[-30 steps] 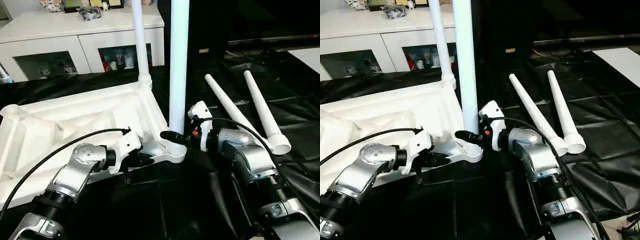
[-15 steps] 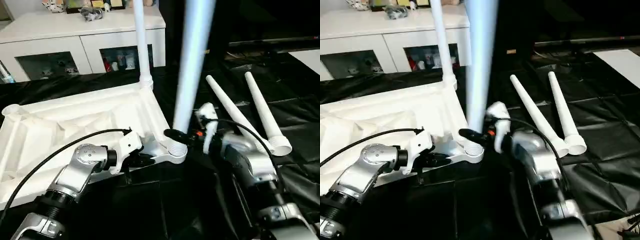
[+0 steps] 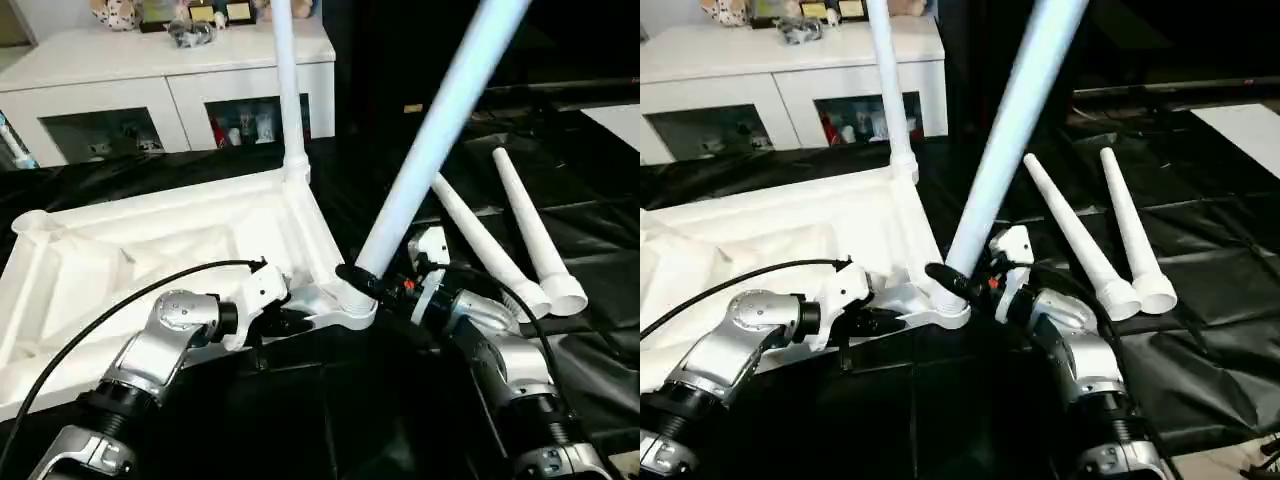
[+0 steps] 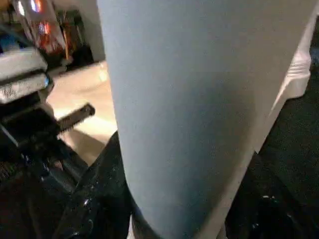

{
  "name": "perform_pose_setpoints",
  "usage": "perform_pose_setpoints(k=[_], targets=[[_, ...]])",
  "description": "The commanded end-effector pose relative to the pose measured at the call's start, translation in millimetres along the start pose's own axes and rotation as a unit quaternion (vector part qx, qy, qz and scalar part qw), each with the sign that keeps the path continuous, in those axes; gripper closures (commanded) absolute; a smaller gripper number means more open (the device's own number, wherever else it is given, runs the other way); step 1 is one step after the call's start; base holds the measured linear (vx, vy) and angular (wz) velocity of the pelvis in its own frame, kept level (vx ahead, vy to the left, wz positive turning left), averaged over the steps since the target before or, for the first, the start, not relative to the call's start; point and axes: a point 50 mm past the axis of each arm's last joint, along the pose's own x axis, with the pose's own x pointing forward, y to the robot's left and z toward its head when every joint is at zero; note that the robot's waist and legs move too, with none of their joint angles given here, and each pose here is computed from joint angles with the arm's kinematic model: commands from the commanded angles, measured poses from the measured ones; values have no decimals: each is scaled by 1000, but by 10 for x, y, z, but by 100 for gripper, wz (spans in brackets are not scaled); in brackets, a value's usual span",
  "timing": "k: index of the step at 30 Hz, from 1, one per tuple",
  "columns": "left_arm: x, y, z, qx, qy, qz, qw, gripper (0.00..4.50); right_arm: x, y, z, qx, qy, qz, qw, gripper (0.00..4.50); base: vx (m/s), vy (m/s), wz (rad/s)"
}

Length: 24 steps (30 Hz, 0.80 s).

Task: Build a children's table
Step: Insert table leg to table base

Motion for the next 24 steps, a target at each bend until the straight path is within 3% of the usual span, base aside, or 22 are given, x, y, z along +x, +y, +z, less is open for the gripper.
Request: perform_pose_setpoints(k=[1, 6, 16, 24], targets=[[24, 25, -1, -4, -1, 12, 1000, 450, -64, 42, -296, 21, 82, -6, 996, 264, 0, 0, 0], [34, 45, 2, -2, 1, 15, 1000, 450, -88, 62, -313, 31, 103, 2, 994, 264, 0, 0, 0], [-9, 92, -11, 7, 19, 21, 1000, 450, 56, 141, -484, 67, 206, 49, 975, 264, 0, 0, 0], [-86, 49, -40, 10, 28, 17, 999, 450, 124, 143, -445, 81, 206, 50, 974, 264, 0, 0, 0]])
